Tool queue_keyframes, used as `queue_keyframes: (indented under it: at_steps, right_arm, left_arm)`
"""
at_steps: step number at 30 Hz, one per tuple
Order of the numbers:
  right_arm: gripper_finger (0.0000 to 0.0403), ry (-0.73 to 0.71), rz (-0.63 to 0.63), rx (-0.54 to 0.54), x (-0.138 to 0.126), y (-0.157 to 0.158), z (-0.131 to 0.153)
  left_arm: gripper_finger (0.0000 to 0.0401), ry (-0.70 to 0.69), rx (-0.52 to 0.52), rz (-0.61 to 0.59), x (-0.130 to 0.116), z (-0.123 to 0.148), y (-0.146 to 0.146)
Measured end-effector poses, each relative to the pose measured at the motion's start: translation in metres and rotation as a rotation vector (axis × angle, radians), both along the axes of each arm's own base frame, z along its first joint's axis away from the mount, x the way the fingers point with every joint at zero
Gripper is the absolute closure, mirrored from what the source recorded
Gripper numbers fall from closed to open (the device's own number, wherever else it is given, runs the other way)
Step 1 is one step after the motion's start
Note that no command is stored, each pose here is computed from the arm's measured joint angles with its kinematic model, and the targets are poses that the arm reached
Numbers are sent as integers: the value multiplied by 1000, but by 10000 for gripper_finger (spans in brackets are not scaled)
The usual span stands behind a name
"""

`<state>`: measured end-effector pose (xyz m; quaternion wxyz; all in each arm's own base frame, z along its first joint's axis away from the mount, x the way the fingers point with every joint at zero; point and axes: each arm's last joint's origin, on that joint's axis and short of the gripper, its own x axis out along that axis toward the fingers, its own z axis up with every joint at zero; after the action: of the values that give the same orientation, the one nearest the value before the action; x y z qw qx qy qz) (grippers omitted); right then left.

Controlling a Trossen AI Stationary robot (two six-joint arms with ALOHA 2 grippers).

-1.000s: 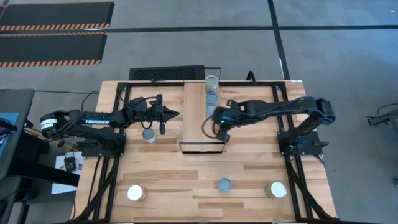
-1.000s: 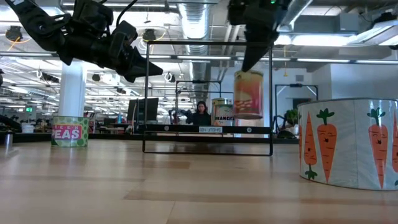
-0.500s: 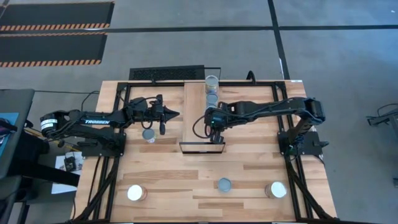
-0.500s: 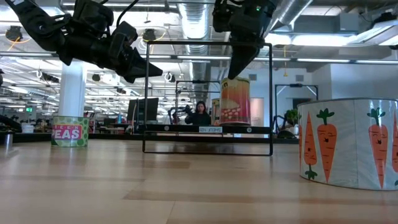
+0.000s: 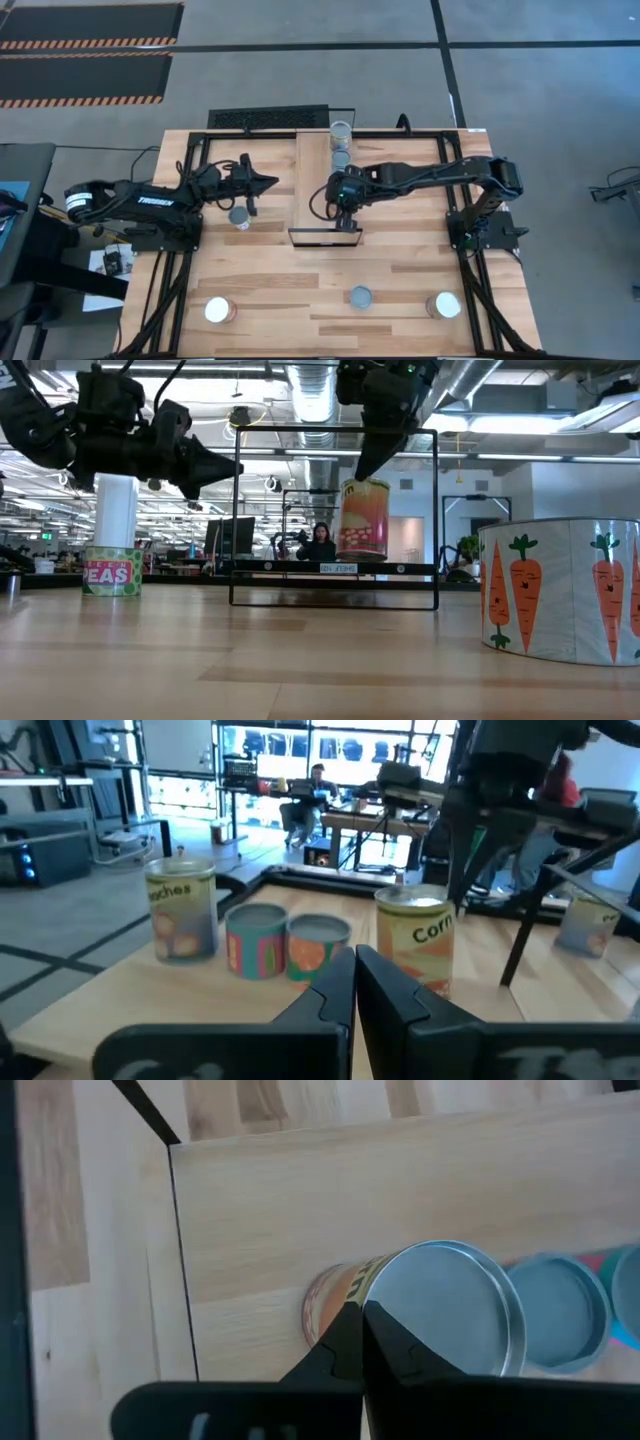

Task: Pick and place cans onto a shelf
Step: Put the right corn can on the shelf

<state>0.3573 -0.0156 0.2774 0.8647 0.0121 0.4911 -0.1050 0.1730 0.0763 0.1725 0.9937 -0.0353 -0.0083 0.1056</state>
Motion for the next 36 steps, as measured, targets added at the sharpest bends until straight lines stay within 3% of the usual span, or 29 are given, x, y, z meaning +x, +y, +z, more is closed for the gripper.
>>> queue_keyframes:
  at_steps: [24,36]
  right_arm:
    - [389,54,-42,6,-6,-13,-2]
    - [290,45,-43,1,-8,-15,8]
  left_arm:
    - [400,40,-14,32,-5,-5,8]
    - [400,43,-12,35,-5,-5,8]
